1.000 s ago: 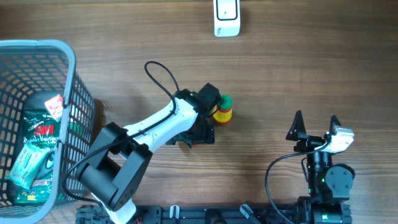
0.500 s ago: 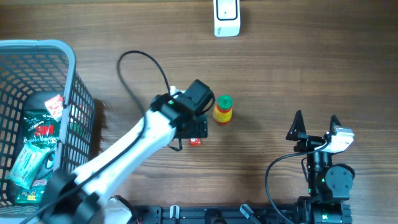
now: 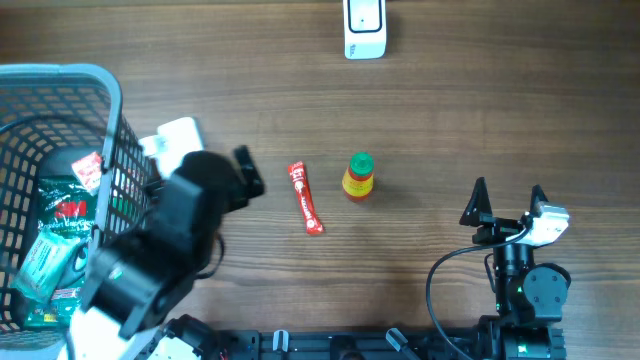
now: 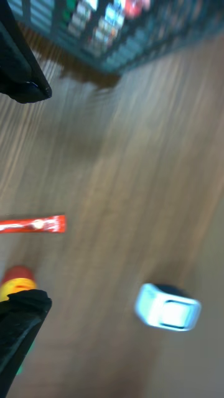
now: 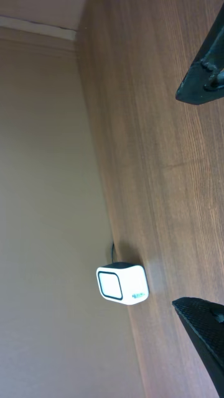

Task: Scan the item barcode
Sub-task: 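Reach left gripper into basket and grasp the toilet tissue pack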

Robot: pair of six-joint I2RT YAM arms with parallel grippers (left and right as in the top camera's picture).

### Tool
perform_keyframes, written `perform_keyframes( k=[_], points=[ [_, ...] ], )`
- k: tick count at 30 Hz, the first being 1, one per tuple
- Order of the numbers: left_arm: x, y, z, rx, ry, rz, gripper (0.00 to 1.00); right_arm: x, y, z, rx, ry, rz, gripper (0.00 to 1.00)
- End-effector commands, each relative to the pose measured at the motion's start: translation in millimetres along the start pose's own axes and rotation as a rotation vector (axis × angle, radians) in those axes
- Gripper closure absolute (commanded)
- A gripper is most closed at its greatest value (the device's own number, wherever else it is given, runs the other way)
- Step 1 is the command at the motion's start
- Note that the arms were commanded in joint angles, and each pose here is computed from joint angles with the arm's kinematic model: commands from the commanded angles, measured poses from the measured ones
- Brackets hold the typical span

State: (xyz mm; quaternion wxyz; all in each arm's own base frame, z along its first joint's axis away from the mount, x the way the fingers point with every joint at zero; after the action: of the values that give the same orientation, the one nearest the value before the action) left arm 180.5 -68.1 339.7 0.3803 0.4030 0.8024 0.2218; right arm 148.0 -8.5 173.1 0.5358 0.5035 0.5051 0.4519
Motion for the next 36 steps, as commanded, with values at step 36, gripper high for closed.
perform_keyframes(
  k=[36],
  points=[
    [215.0,137.6,97.1,0.180,0.630,-1.035,0.00,-0.3,0.6,0.0,-0.003,-0.010,-0.019,0.00]
  ],
)
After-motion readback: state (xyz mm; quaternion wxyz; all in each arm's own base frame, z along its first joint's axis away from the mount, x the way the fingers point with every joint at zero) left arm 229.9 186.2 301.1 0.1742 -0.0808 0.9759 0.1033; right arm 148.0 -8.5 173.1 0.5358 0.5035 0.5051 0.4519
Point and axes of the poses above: each gripper's point midway between its finger pads, its own z axis out along the fingers, its own x axis along the line the jaws close on, y = z × x, the point moved 10 cm from there along -z, back along the fingers, and after that the axes turned 15 degrees about -z, right-handed, at the moved point
